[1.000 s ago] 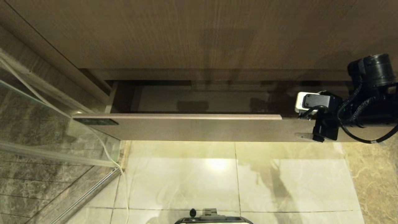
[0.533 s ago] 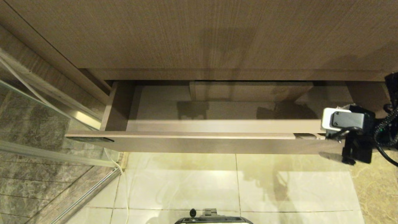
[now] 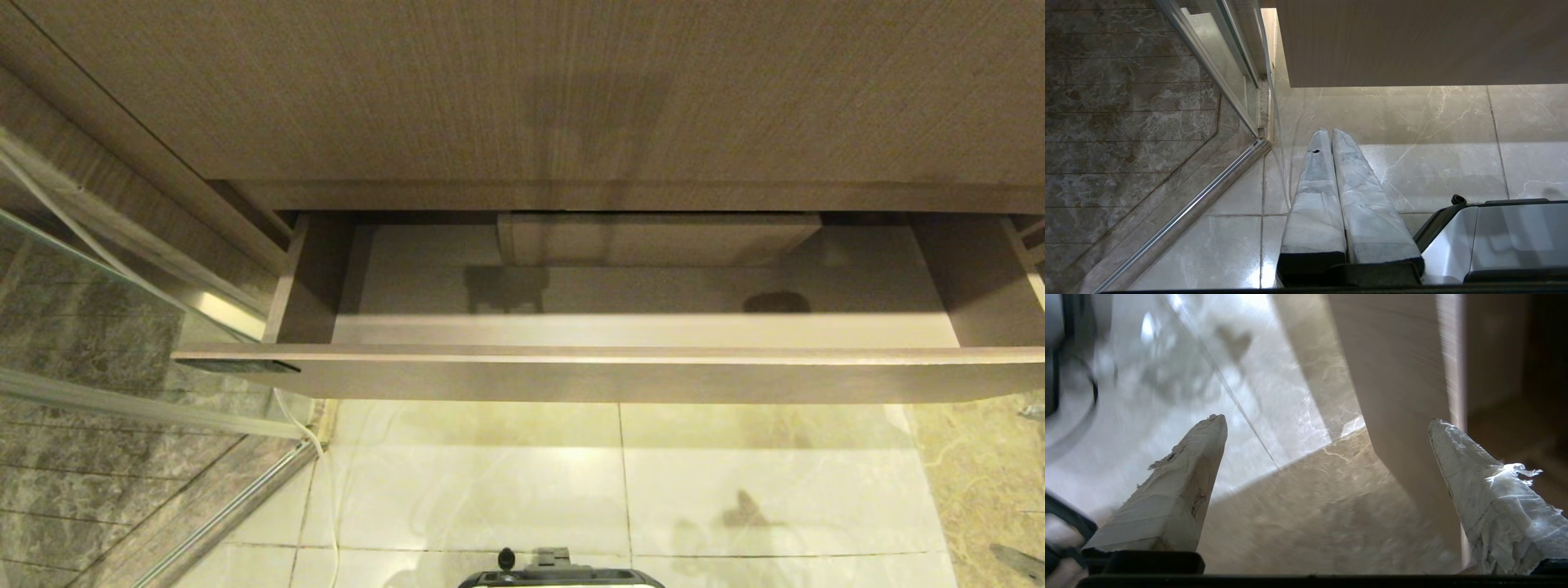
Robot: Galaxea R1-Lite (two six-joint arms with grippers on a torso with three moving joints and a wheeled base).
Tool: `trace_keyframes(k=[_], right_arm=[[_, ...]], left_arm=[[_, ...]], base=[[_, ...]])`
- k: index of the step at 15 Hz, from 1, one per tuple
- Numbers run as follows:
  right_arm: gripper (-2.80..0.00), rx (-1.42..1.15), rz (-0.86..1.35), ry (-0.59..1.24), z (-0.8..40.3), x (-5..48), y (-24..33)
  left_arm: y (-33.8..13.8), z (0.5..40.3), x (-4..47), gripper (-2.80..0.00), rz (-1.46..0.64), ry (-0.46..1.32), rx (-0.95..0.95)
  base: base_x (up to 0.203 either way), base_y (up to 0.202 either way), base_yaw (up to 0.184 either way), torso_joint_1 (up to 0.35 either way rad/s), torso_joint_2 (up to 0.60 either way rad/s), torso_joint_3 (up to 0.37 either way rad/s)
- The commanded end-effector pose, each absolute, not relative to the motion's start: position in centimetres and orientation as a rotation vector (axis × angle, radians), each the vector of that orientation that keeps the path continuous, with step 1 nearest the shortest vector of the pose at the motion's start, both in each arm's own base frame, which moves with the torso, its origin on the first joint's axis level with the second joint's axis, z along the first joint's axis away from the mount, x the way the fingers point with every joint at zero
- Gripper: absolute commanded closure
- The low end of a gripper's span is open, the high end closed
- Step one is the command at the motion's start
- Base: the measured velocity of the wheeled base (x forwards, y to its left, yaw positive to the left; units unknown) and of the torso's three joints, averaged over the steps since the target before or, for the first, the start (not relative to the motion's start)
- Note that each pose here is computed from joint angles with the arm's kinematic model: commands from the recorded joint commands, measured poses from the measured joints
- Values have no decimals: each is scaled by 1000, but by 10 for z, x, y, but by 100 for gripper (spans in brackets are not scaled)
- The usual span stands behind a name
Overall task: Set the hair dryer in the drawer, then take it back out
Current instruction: Pull open the drawer
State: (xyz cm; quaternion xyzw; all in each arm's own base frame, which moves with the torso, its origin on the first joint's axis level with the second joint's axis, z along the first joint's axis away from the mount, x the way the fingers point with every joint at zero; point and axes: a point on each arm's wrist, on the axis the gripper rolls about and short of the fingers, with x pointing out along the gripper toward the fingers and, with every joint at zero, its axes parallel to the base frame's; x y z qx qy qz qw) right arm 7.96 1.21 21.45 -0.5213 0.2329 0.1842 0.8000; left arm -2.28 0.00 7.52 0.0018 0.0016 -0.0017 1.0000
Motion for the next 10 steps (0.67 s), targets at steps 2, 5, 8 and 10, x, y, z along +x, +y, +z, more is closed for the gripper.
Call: trace_keyframes(k=[2, 5, 8, 10], right_arm=[[-280, -770, 245, 415, 223, 56, 8], [-280, -590, 176, 392, 216, 41, 5], [0, -584, 165, 362, 220, 43, 5], [0, -544, 148, 353, 222, 44, 5]], left_arm=[[0, 75, -23, 0, -3, 5, 3], [0, 75, -23, 0, -4, 4, 3], [0, 75, -23, 0, -4, 3, 3], [0, 75, -23, 0, -3, 5, 4]], base=[[0, 0, 0, 0, 0, 0], [0, 0, 0, 0, 0, 0], [0, 0, 0, 0, 0, 0], [0, 0, 0, 0, 0, 0]])
